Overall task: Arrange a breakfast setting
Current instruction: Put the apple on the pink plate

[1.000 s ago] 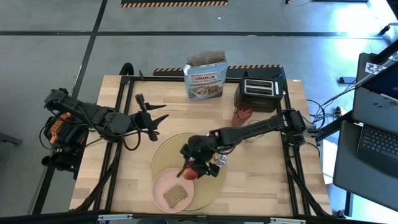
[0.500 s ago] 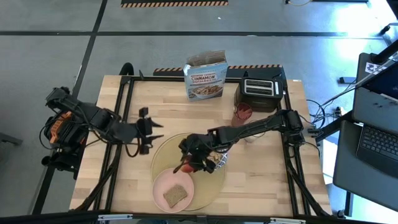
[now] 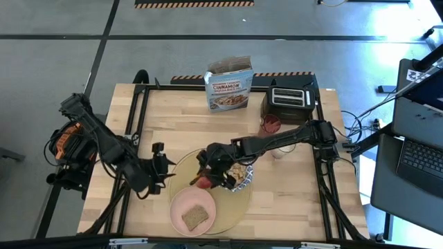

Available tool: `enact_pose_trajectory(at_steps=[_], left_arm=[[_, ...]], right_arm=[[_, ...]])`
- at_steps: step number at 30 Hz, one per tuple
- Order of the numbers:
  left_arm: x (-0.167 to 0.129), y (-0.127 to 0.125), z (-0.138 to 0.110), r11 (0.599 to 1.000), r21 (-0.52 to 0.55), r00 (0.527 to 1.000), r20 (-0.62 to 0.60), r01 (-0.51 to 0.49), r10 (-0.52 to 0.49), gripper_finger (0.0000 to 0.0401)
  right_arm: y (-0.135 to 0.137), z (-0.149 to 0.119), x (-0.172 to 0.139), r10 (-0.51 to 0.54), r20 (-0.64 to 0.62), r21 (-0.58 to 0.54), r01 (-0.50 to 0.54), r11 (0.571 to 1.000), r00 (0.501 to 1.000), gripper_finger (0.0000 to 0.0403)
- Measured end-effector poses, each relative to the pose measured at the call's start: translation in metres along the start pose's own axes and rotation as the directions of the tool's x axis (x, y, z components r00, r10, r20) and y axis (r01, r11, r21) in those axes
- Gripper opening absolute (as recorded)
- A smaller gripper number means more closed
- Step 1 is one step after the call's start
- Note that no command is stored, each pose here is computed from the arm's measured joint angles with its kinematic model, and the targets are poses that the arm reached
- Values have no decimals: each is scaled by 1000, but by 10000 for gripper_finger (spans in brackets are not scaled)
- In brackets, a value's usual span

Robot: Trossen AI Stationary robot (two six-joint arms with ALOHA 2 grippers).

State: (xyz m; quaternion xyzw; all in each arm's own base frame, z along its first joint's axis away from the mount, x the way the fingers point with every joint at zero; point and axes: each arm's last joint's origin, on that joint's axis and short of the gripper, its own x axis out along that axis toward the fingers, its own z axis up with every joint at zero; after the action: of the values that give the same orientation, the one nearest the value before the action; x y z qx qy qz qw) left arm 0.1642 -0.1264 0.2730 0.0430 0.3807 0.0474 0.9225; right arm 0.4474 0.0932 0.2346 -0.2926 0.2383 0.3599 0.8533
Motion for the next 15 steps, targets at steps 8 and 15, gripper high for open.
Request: enact_pose_trajectory(at_steps=[8,15], left_arm=[[43,-26,-13,999,-22,973,-224,41,-45,165],[78,-25,-26,991,-42,953,-271,127,-133,165]], right_arm=[[10,13,7,26,63,-79,-21,997,998,314],[17,6,31,67,92,-86,-59,995,994,314]])
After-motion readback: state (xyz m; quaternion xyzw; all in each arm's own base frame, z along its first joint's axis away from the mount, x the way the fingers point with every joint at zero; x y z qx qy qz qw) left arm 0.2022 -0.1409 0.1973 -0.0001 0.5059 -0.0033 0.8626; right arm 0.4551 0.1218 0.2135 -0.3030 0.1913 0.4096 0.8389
